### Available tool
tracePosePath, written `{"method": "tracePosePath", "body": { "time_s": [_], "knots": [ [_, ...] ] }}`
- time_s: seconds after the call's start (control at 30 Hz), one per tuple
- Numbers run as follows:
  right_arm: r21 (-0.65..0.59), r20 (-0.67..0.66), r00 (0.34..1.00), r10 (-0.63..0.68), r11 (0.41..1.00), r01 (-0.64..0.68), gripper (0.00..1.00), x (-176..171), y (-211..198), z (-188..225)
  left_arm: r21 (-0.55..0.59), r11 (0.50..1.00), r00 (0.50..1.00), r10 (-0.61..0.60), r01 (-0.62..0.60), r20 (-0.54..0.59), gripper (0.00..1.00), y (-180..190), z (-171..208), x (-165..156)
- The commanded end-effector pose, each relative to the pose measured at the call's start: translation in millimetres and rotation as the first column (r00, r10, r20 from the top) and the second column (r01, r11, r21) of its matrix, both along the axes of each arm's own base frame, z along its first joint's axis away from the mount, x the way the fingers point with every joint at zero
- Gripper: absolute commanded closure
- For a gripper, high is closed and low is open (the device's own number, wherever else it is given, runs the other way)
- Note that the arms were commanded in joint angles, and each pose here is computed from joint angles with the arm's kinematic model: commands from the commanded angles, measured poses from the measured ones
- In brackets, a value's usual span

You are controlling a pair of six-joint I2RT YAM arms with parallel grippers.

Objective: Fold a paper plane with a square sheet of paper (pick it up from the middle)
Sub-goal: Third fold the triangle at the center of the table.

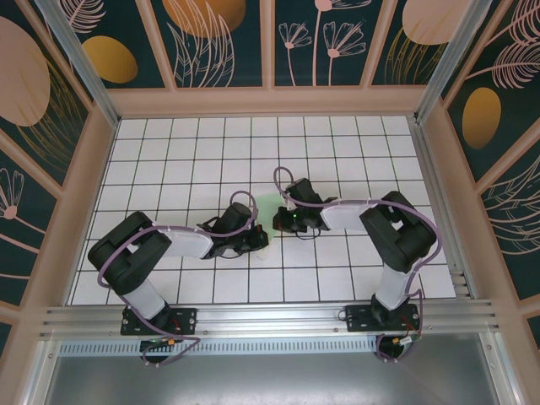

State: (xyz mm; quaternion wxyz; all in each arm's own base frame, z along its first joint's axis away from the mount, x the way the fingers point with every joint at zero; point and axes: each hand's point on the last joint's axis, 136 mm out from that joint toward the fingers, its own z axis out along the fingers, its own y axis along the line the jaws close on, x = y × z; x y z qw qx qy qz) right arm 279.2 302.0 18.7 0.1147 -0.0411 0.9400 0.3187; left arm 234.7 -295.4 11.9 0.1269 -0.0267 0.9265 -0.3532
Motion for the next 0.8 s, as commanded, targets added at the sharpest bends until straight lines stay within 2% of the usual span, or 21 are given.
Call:
{"method": "tracePosePath", "body": {
  "time_s": [0.0, 0.4, 0.6, 0.77],
  "knots": [
    [-0.049, -0.001, 0.999, -0.034, 0.998, 0.034, 0.97, 13.2, -13.8, -11.1, 0.235, 0.972, 0.992, 0.044, -0.015, -0.119, 1.0, 49.0, -50.9, -29.5],
    [-0.096, 0.001, 0.976, -0.216, 0.972, 0.215, 0.97, 49.2, -65.8, -18.0, 0.233, 0.972, 0.993, 0.031, -0.003, -0.118, 1.0, 47.1, -50.3, -29.2],
    [0.022, 0.073, 0.983, -0.17, 0.985, 0.169, 0.95, 44.9, -35.6, 41.3, 0.193, 0.981, 0.997, 0.021, -0.005, -0.079, 1.0, 36.0, -31.5, -18.7],
    [0.047, 0.137, 0.979, -0.148, 0.989, 0.142, 0.91, 29.1, -21.7, 63.6, 0.073, 0.997, 1.0, 0.004, -0.004, 0.009, 0.95, 12.5, 9.0, -1.1]
  ]
}}
